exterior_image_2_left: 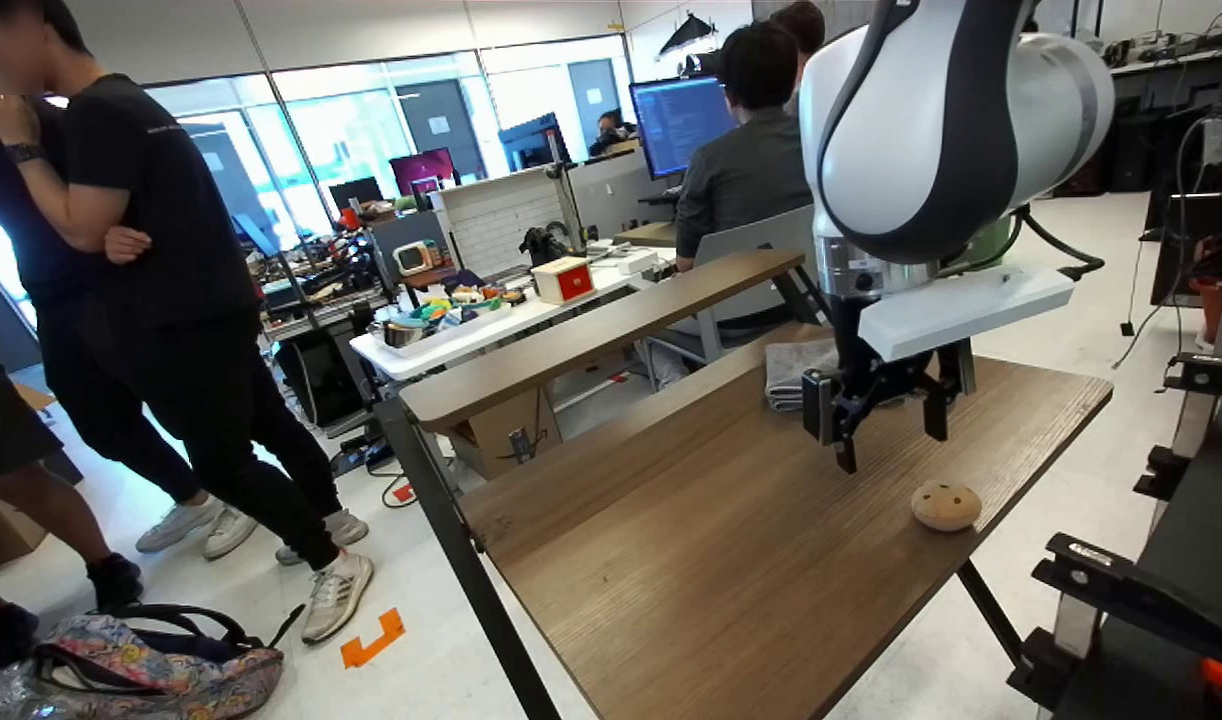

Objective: Use the grey towel to wipe the table, move the cookie plush toy backwards

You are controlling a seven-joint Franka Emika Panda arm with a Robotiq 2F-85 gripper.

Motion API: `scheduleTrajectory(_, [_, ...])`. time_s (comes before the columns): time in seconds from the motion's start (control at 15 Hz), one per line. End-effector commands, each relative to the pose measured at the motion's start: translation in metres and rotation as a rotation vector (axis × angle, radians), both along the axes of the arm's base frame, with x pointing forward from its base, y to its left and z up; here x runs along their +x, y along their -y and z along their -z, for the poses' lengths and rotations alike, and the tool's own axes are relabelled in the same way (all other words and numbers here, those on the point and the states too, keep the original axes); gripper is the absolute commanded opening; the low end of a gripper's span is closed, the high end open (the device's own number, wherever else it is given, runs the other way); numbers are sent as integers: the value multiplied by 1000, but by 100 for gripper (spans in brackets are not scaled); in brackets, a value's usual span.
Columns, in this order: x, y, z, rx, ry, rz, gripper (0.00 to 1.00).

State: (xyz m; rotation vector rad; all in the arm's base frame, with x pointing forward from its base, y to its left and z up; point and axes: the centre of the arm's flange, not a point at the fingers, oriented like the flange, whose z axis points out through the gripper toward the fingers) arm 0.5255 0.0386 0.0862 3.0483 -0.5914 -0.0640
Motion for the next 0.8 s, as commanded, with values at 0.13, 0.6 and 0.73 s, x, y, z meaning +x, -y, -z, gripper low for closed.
scheduleTrajectory(0.13, [-32,3,7,71,-108,-106,100])
scheduleTrajectory(0.6, [-45,-4,27,67,-193,-88,80])
scheduleTrajectory(0.73, [-46,-5,30,73,-200,-82,66])
